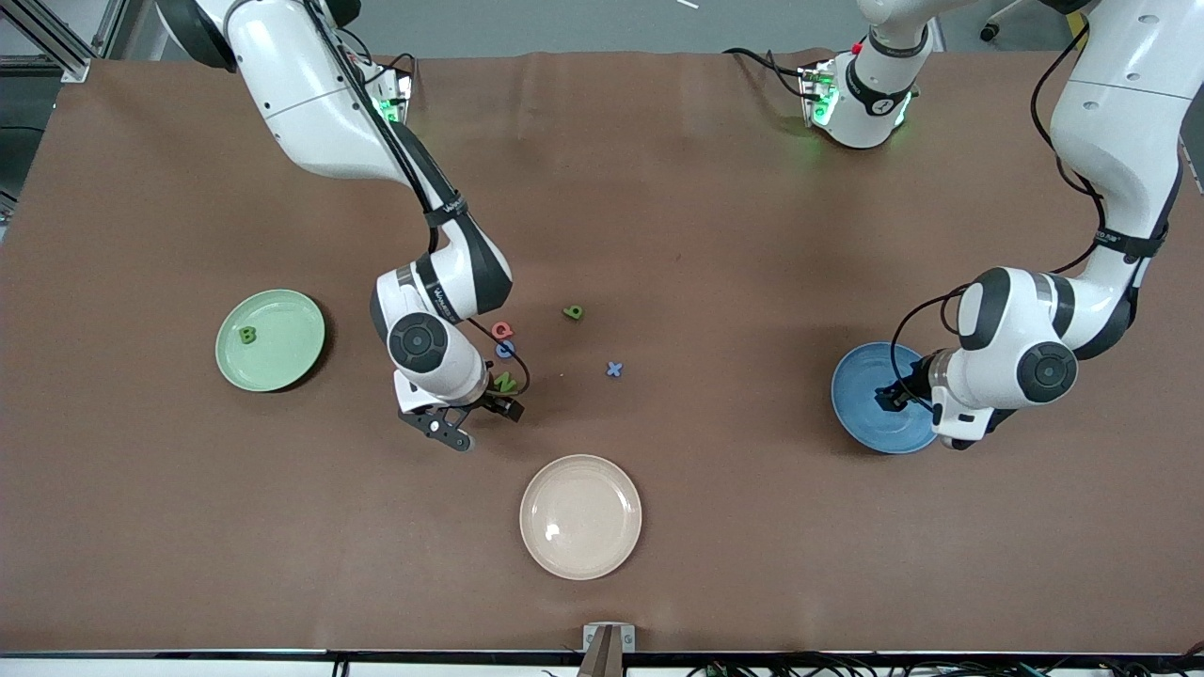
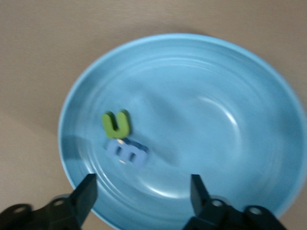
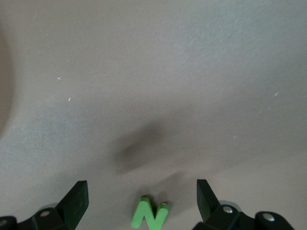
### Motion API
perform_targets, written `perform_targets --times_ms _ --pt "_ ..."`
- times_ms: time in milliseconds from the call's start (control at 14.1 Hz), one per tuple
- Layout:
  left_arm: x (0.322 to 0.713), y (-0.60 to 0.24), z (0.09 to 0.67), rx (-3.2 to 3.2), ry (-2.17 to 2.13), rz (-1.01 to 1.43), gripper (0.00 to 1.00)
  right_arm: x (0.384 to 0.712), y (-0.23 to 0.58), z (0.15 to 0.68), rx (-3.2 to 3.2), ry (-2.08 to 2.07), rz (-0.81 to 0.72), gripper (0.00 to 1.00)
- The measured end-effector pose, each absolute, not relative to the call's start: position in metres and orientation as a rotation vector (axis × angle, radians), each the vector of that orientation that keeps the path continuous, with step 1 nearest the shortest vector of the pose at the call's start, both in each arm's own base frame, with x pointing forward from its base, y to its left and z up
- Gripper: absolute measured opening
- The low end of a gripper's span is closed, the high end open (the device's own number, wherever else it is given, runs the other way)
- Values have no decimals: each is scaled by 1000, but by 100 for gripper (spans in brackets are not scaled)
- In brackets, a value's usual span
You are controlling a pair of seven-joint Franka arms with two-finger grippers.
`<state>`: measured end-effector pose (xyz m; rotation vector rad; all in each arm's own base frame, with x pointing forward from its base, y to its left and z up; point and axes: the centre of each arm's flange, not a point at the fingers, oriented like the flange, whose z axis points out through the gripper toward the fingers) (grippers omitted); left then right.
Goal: Sort upper and lower case letters into plates
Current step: 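Release the m, grasp the x while the right gripper grasps the N, then place the x on the blue plate while the right gripper places the N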
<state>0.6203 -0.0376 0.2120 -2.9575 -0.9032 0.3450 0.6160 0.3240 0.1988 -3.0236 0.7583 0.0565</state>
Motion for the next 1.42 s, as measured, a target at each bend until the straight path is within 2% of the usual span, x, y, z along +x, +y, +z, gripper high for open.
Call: perform_targets --times_ms 71,284,569,853,925,996,1209,1280,1422 --pt "622 -49 223 -2973 -879 333 100 613 329 195 -3023 765 57 99" --pt "624 -114 266 -3045 -808 275 100 604 343 191 -3030 759 64 96" --pt "608 -240 299 -3062 -877 216 100 600 343 182 -3044 771 92 92" --pt "584 -354 292 -3017 -1053 234 100 594 338 173 -3055 785 113 80" --pt "583 -372 286 -2993 -1110 232 100 595 338 174 -3053 786 111 74" --pt "583 -387 278 -2963 -1170 222 100 595 338 174 -3053 787 111 74" --pt "580 -429 246 -2878 -1278 158 100 595 338 177 -3052 789 111 50" --pt "575 -441 237 -2866 -1289 145 99 595 338 177 -3052 790 111 49" --pt "568 -462 226 -2861 -1349 128 97 596 338 181 -3050 791 109 35"
